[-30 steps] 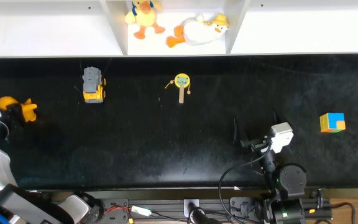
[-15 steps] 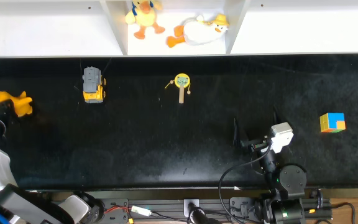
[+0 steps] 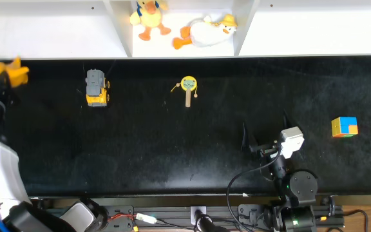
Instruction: Store Toys
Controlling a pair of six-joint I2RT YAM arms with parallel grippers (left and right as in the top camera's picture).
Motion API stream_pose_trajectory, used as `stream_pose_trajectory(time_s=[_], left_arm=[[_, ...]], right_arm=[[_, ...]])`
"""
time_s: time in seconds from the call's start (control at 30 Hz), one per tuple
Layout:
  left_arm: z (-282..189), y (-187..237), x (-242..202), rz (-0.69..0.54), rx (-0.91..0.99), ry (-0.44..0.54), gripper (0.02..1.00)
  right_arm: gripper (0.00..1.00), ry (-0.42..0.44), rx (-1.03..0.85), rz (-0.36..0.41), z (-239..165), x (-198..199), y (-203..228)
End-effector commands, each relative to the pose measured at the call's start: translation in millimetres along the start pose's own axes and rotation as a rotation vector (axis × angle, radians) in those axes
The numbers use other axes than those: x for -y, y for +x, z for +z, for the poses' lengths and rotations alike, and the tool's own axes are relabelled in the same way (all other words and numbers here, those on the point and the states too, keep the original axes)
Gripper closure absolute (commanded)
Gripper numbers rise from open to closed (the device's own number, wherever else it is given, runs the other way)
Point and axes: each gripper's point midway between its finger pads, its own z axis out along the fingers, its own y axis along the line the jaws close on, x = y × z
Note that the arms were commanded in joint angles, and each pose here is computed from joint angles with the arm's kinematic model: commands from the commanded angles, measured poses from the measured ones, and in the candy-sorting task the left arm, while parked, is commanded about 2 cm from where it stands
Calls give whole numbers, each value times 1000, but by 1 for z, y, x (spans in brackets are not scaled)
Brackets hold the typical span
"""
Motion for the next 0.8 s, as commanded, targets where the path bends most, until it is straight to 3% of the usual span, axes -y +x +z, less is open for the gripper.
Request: stream_pose_trajectory(time_s=[0.03, 0.4, 0.8], left_arm=[[9, -36, 3, 21, 60, -19, 691], [67, -45, 8, 18, 38, 0, 715], [91, -39, 12, -55, 67, 46, 717]], right_arm=[[5, -3, -1, 4, 0, -1, 4], [5, -3, -1, 4, 0, -1, 4], [5, -3, -1, 4, 0, -1, 4]])
